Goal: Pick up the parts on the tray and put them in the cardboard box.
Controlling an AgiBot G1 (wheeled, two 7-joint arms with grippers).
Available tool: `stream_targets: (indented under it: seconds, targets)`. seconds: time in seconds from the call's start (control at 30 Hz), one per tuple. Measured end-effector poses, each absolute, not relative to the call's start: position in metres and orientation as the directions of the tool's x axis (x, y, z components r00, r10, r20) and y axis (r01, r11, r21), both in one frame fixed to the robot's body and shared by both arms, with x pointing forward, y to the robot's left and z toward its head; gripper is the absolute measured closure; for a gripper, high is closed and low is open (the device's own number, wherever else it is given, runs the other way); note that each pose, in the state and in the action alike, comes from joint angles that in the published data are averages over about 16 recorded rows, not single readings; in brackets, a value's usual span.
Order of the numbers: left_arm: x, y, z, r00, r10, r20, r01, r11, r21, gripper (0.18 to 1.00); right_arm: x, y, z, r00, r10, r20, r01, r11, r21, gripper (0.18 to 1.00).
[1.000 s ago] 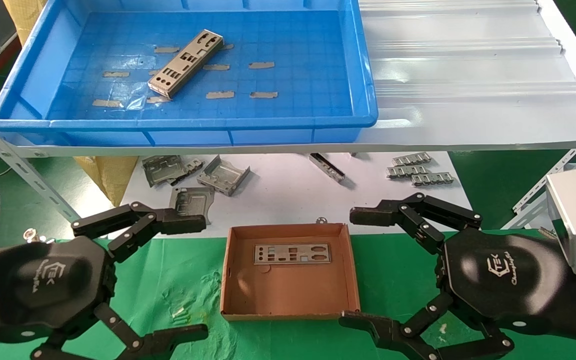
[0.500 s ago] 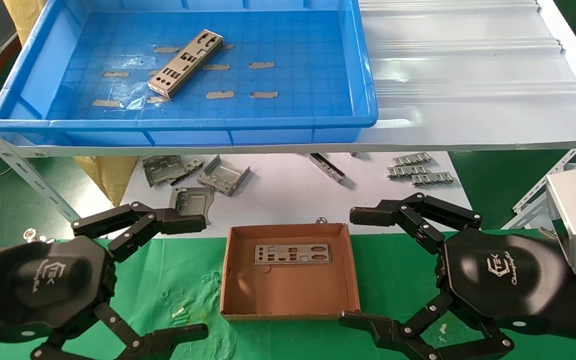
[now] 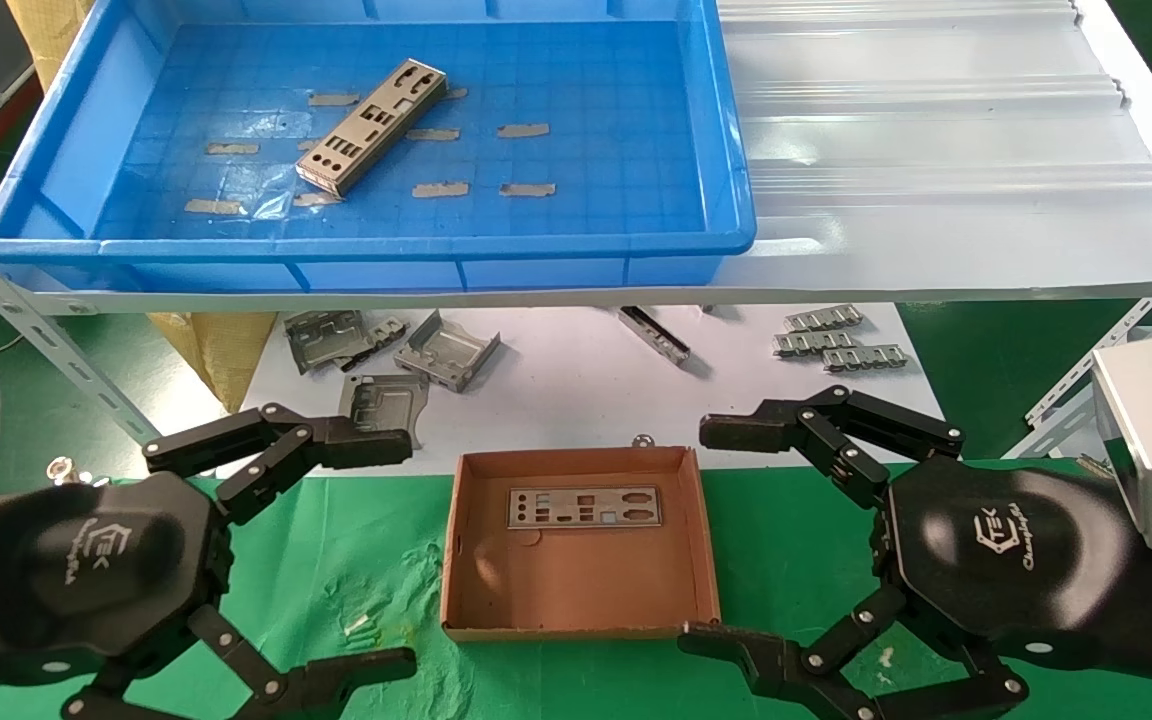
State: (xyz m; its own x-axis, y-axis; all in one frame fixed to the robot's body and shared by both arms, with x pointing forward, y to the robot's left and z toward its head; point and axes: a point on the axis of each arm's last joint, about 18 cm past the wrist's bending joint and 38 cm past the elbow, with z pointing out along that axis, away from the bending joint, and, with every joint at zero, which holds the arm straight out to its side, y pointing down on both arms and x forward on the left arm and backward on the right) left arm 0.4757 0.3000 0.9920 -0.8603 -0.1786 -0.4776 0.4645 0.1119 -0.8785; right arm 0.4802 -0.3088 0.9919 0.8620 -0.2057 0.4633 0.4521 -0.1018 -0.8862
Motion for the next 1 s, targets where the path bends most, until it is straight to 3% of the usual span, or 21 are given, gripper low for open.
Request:
stream_targets:
  seconds: [1.0]
  targets:
    - [0.4757, 0.3, 0.992, -0.86, -0.179, -0.478, 0.464, 0.112, -0.879, 0.184, 0.4802, -0.3088, 0.9919, 0.862, -0.206, 0.463, 0.452, -0.102, -0.886, 0.178]
